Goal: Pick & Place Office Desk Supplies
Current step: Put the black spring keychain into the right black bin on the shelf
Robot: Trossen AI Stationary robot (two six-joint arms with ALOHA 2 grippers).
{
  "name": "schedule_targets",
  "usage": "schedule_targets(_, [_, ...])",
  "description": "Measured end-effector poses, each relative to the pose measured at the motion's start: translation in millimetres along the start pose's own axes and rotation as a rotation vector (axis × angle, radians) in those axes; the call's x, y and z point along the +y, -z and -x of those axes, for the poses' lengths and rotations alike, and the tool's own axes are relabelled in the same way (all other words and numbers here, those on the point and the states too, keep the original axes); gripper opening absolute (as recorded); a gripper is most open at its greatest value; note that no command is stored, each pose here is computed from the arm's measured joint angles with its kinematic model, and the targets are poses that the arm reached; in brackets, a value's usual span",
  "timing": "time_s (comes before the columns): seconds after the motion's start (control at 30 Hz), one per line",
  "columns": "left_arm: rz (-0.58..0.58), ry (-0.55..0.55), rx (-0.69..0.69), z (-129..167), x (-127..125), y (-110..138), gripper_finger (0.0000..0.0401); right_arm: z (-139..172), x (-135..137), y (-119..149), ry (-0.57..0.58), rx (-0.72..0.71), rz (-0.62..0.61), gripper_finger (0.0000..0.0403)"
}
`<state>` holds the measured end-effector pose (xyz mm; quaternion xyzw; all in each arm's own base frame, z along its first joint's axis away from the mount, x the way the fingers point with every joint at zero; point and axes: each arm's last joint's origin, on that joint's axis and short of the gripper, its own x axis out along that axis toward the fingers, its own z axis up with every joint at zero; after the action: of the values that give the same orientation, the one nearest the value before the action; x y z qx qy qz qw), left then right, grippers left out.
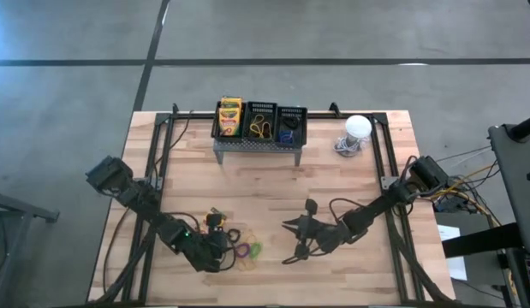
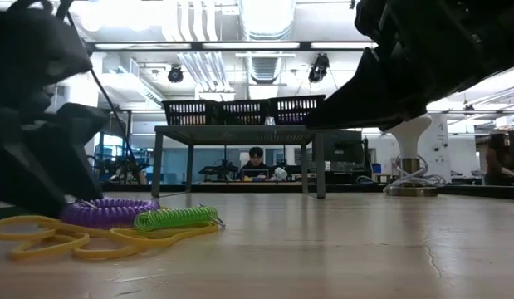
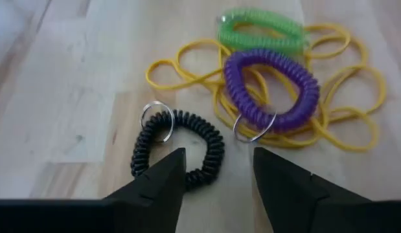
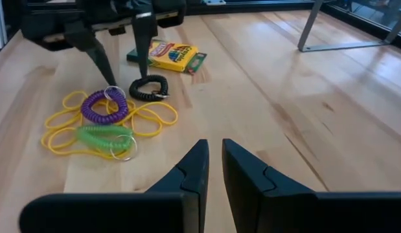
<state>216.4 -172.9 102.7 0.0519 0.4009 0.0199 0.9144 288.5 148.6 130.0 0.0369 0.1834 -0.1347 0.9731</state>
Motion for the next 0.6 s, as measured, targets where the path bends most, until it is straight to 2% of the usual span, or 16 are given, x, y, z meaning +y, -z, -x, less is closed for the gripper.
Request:
schedule_targets(0.17, [-0.002,-0.008,0.004,-5.9,-1.5,3.0,0.0142,-1.3,-1.4,-0.7,0.005,0.000,-0.006,0.0040])
schedule_targets(0.27, [-0.006,0.001,0.000,-6.2,-2.1,2.1,0.0100,-1.4,-1.5,-0.6,0.005,0.001,-0.006,0.0040])
schedule_targets(0.37, [-0.063,0.000,0.001,-5.4,-1.8,-1.5,0.0047,-1.3,-1.5,-0.5,0.004,0.001,-0.006,0.0040])
schedule_targets(0.47, [-0.122,-0.004,0.000,2.1,-1.4,-16.8,0.0012,-1.3,-1.4,-0.5,0.004,0.001,-0.006,0.0040])
schedule_targets(0.6, [-0.120,-0.093,-0.049,23.2,4.2,-50.3,0.0018,-1.3,-1.4,-0.5,0.004,0.001,-0.004,0.0040])
